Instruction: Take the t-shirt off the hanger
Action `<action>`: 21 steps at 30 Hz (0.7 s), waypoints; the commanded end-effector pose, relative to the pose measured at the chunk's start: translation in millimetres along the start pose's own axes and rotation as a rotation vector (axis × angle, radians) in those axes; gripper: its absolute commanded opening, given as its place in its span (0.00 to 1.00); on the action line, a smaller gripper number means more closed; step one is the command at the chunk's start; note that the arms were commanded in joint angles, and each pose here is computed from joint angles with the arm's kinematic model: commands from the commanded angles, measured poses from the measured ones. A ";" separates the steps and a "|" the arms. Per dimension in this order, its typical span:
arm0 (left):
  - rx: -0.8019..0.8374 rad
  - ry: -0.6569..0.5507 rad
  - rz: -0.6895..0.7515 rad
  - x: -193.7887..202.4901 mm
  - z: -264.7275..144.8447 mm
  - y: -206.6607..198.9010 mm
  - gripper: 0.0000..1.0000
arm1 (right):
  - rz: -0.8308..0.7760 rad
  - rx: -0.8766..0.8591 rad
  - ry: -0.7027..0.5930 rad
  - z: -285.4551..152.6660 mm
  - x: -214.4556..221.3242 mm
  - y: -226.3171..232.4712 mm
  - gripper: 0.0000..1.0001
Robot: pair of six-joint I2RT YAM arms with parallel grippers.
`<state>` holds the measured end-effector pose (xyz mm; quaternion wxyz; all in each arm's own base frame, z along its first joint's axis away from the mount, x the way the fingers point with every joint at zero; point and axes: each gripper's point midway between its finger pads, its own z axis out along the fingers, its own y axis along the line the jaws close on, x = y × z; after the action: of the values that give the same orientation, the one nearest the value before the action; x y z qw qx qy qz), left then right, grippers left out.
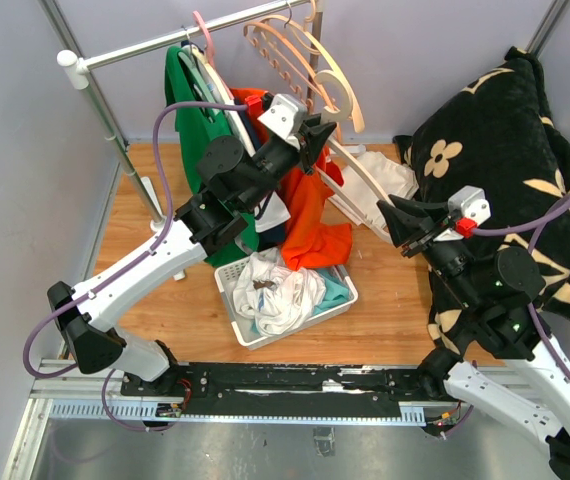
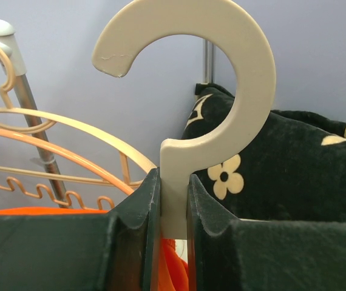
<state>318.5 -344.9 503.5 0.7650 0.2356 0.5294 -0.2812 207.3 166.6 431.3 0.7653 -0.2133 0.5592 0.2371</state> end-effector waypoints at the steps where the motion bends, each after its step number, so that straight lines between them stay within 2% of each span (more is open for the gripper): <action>1: 0.018 -0.085 -0.013 -31.5 3.7 -4.4 0.01 | 0.003 0.027 0.006 0.4 5.0 -5.0 0.23; 5: 0.027 -0.087 -0.020 -32.4 3.6 -6.2 0.01 | 0.001 0.025 0.002 1.2 4.2 -4.7 0.12; 10: 0.030 -0.086 -0.023 -32.0 4.0 -6.9 0.00 | -0.006 0.017 -0.007 0.6 3.1 -3.7 0.02; 15: 0.030 -0.082 -0.022 -31.7 4.6 -6.9 0.01 | -0.019 -0.001 -0.037 -2.3 -1.9 -1.1 0.01; 17: 0.034 -0.078 -0.021 -31.2 5.1 -7.6 0.11 | -0.022 -0.002 -0.047 -3.2 -4.2 -1.2 0.01; 21: 0.044 -0.073 -0.018 -30.8 4.6 -9.1 0.42 | -0.023 0.023 -0.062 -4.3 -8.8 -5.8 0.01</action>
<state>317.2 -350.1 506.0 0.7622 0.2438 0.5255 -0.2890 205.8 165.8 426.2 0.7676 -0.2148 0.5555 0.2369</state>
